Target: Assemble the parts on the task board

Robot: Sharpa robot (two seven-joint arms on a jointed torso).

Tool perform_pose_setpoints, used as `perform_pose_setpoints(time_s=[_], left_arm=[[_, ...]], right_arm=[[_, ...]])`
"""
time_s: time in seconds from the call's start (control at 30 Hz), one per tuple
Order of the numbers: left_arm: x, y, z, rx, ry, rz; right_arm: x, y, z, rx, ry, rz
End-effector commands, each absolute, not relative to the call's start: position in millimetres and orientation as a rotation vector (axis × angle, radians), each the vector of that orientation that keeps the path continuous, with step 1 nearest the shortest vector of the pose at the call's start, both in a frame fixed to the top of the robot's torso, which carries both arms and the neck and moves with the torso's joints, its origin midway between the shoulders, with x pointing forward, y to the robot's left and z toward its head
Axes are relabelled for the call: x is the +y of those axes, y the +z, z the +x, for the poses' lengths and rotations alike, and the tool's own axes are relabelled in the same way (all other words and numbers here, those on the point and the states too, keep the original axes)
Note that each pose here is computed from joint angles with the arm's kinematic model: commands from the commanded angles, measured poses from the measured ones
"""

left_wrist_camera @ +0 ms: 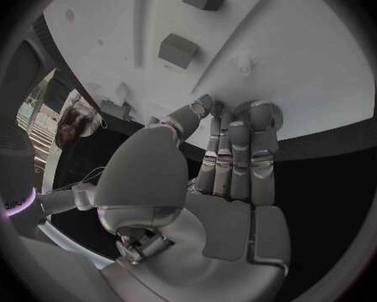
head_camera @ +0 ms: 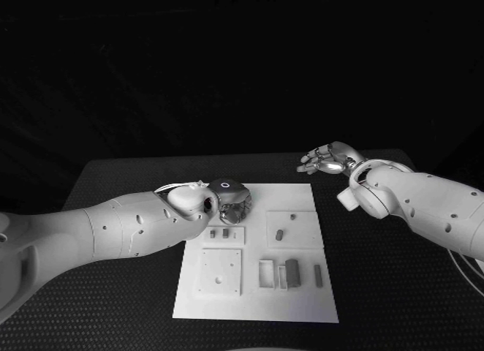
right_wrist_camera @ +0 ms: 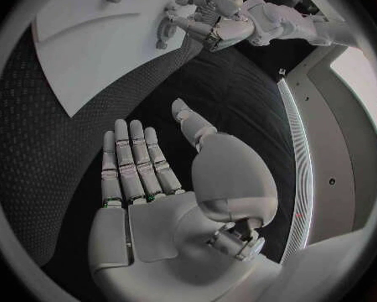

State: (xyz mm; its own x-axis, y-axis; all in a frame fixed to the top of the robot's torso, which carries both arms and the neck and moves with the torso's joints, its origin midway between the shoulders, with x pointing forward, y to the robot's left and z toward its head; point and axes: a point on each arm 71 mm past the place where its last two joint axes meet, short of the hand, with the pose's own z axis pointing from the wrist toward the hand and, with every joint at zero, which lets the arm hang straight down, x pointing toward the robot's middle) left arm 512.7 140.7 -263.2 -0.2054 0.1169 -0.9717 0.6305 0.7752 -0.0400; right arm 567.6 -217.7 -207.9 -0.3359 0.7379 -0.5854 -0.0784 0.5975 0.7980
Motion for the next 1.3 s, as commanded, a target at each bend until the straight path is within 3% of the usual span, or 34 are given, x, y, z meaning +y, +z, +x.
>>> perform_pose_setpoints(time_s=[0.03,1.3], left_arm=[[136.8,-264.1,510.1,1.749,-0.541,0.611],[134.5,-273.0,511.9,1.798,-0.522,0.619]], right_arm=[[-215.6,-207.4,567.0,1.723,0.938,0.538],[-216.2,-207.3,566.8,1.725,0.938,0.538]])
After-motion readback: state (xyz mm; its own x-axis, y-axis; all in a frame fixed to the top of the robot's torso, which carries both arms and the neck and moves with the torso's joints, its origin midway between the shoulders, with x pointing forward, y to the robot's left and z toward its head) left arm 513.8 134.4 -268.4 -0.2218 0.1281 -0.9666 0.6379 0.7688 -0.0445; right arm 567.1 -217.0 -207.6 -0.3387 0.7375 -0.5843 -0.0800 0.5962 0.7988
